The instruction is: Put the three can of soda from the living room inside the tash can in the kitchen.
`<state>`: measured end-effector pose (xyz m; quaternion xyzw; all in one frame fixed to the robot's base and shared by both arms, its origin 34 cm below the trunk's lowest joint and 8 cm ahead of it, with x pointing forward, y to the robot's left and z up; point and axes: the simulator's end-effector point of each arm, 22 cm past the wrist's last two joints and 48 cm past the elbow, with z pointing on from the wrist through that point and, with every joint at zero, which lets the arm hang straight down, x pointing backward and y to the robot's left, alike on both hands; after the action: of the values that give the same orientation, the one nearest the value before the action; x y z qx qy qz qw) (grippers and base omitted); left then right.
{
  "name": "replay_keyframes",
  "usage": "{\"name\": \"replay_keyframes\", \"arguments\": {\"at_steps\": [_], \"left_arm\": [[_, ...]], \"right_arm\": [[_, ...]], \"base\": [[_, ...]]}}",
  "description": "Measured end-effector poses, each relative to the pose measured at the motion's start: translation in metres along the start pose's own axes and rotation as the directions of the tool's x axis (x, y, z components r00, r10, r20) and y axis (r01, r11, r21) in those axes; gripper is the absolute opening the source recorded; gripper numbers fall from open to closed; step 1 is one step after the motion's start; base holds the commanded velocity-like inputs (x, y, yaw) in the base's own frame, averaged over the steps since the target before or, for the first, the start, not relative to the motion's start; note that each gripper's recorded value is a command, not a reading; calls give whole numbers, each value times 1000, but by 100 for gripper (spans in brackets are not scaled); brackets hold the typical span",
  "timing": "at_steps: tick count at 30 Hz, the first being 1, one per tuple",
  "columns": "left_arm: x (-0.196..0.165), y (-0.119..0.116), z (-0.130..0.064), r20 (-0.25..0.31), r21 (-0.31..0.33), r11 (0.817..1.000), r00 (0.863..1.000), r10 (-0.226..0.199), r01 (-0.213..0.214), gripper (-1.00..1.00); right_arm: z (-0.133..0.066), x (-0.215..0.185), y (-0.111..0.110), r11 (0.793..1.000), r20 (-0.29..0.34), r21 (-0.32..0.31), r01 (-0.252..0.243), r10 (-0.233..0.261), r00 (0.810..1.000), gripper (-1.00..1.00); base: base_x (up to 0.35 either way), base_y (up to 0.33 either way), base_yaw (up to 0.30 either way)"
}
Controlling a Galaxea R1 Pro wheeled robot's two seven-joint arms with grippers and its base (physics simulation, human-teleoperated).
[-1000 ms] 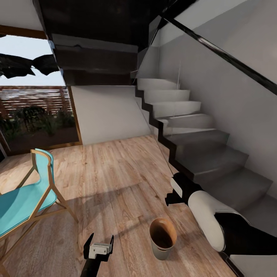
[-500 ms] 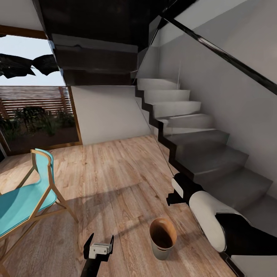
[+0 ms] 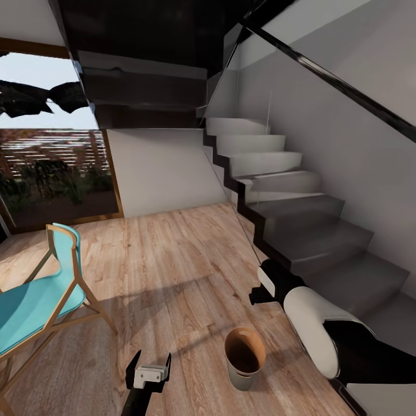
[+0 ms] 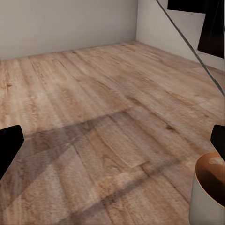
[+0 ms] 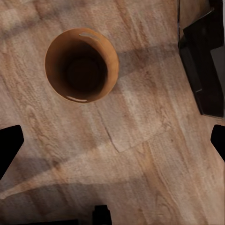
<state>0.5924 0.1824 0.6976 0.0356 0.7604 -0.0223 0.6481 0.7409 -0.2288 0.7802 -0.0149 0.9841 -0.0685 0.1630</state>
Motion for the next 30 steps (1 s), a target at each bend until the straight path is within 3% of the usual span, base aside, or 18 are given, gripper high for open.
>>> {"name": "replay_keyframes", "arguments": {"at_steps": [4, 15, 30], "left_arm": [[1, 0, 0, -3, 1, 1000, 1000, 0, 0, 100], [8, 0, -1, -17, 1, 1000, 1000, -2, 2, 100], [45, -1, 0, -42, 2, 1000, 999, -2, 2, 100]], "right_arm": [[-8, -16, -2, 1000, 45, -4, -14, 14, 999, 100], [-3, -18, -1, 1000, 46, -1, -9, 10, 999, 100], [38, 4, 5, 1000, 13, 3, -1, 1, 1000, 100]], "base": [[0, 0, 0], [0, 0, 0], [0, 0, 0]]}}
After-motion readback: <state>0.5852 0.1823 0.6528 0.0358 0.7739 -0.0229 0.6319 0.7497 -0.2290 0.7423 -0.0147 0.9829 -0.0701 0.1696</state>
